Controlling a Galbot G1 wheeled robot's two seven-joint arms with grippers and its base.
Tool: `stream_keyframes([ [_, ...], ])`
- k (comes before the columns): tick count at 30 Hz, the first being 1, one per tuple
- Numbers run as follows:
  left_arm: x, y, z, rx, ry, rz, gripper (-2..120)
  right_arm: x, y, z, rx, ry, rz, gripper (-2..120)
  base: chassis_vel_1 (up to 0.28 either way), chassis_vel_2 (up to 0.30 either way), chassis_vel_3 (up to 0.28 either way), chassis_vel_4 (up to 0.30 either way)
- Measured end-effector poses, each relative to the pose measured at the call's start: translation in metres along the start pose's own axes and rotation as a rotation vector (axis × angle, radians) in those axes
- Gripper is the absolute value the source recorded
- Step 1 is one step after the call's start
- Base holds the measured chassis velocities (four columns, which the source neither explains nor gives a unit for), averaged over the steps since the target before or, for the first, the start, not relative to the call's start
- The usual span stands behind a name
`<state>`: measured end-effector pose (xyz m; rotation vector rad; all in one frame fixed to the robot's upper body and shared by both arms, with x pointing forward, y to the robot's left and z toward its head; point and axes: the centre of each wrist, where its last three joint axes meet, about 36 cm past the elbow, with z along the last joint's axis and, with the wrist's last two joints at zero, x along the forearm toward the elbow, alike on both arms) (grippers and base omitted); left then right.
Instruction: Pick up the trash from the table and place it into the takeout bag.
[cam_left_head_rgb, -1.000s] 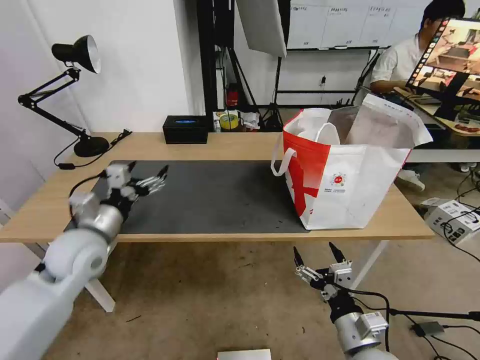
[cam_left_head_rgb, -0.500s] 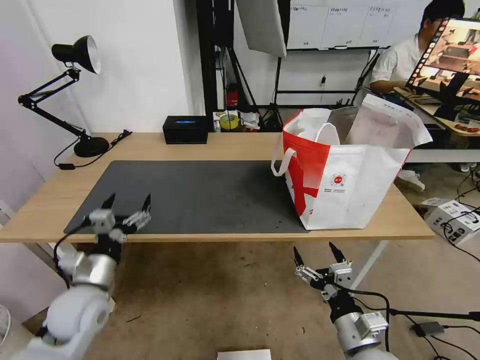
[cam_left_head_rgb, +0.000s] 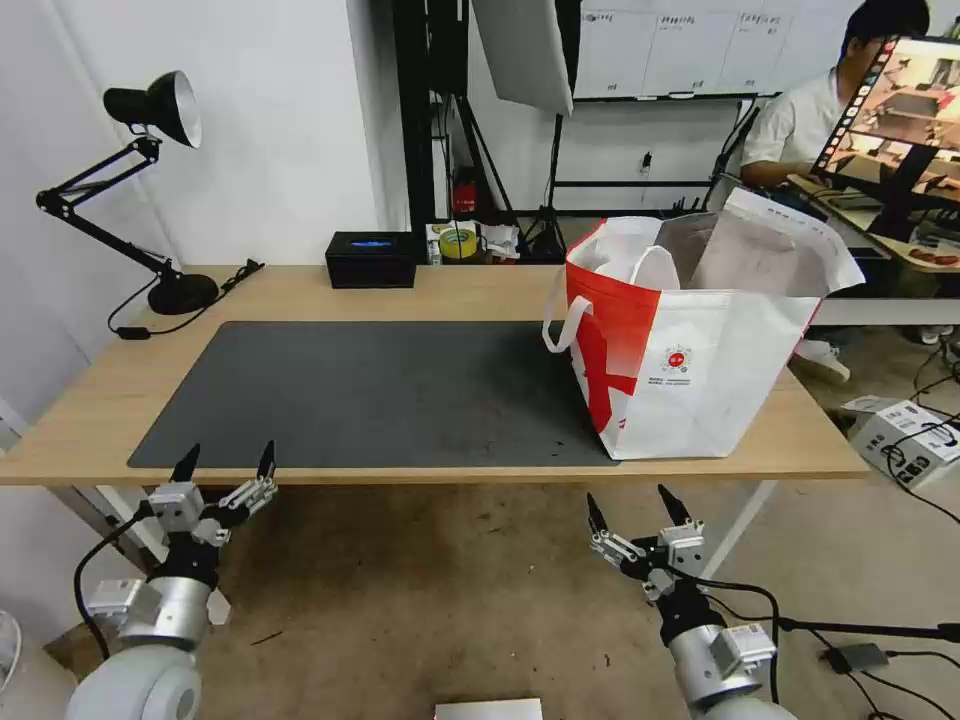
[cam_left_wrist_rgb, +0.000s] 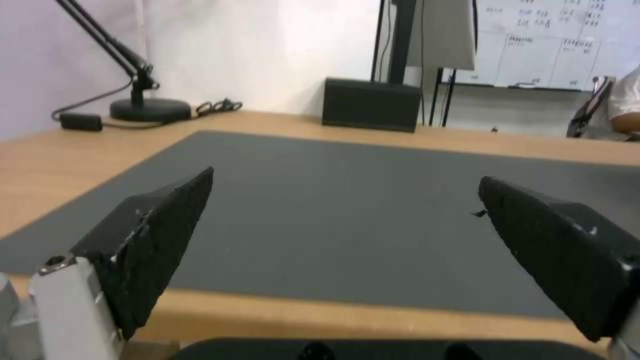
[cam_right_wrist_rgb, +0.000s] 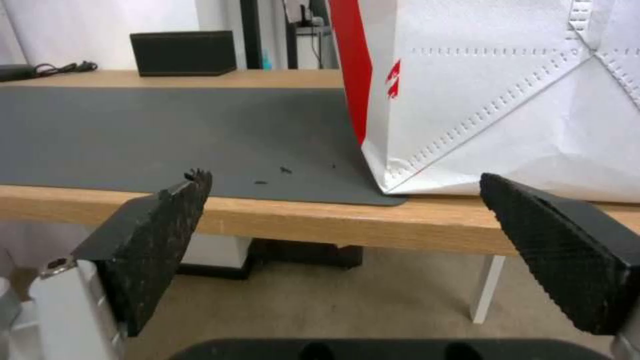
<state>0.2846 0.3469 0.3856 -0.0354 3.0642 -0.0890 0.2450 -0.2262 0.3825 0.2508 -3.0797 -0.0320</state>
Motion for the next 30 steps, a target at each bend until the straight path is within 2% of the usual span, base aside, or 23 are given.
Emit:
stream_keyframes([
  [6, 0.016, 0.001, 0.012, 0.000, 0.016, -0.004, 100, 0.000, 0.000, 0.000, 0.000, 0.000, 0.000, 100, 0.000, 0.000, 0.000, 0.000],
  [11, 0.021, 0.001, 0.016, 0.003, 0.019, -0.007, 100, 0.000, 0.000, 0.000, 0.000, 0.000, 0.000, 100, 0.000, 0.000, 0.000, 0.000],
  [30, 0.021, 0.002, 0.016, -0.002, 0.020, -0.005, 100, 0.000, 0.000, 0.000, 0.000, 0.000, 0.000, 100, 0.000, 0.000, 0.000, 0.000],
])
